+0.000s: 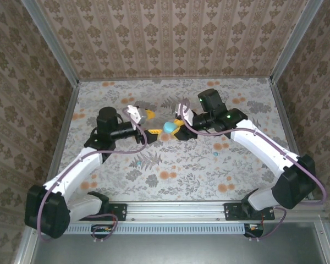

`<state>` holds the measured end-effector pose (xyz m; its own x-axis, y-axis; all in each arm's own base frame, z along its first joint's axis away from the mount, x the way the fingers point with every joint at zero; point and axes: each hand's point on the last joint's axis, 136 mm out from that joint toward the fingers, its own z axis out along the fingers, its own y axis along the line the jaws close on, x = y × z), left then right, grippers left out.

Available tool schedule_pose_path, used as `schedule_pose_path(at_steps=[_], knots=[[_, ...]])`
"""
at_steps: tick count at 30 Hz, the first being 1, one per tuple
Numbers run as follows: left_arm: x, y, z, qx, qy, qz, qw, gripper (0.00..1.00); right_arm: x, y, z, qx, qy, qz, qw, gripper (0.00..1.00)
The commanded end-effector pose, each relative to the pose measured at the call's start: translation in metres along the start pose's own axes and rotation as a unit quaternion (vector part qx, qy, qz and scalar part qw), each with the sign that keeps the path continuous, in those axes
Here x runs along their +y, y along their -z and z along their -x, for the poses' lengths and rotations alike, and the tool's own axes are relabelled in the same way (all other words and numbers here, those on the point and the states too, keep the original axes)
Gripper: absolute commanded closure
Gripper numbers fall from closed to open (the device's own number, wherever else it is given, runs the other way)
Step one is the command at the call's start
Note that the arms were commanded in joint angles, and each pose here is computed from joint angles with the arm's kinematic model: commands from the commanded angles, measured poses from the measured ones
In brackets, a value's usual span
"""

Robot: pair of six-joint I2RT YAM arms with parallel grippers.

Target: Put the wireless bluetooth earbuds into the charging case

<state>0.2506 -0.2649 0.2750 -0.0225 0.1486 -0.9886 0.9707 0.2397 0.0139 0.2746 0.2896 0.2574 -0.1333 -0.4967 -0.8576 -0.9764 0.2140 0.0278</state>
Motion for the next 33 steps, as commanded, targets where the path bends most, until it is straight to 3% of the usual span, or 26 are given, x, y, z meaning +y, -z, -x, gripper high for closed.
schedule_pose_path(at_steps=[1,11,26,33], knots=[[-0.022,-0.002,0.008,-0.009,-0.024,-0.079,0.997,0.20,0.019,0.014,0.010,-0.026,-0.003,0.025,0.999,0.61],[-0.049,-0.012,0.011,-0.004,-0.043,-0.137,0.990,0.23,0.016,0.014,0.015,-0.039,0.013,0.016,0.999,0.61],[-0.046,-0.021,0.015,0.000,-0.035,-0.136,0.990,0.37,0.021,0.014,0.011,-0.042,0.026,0.020,0.999,0.61],[-0.046,-0.024,0.009,0.013,-0.030,-0.137,0.990,0.34,0.021,0.018,0.017,-0.062,0.037,0.012,0.997,0.61]])
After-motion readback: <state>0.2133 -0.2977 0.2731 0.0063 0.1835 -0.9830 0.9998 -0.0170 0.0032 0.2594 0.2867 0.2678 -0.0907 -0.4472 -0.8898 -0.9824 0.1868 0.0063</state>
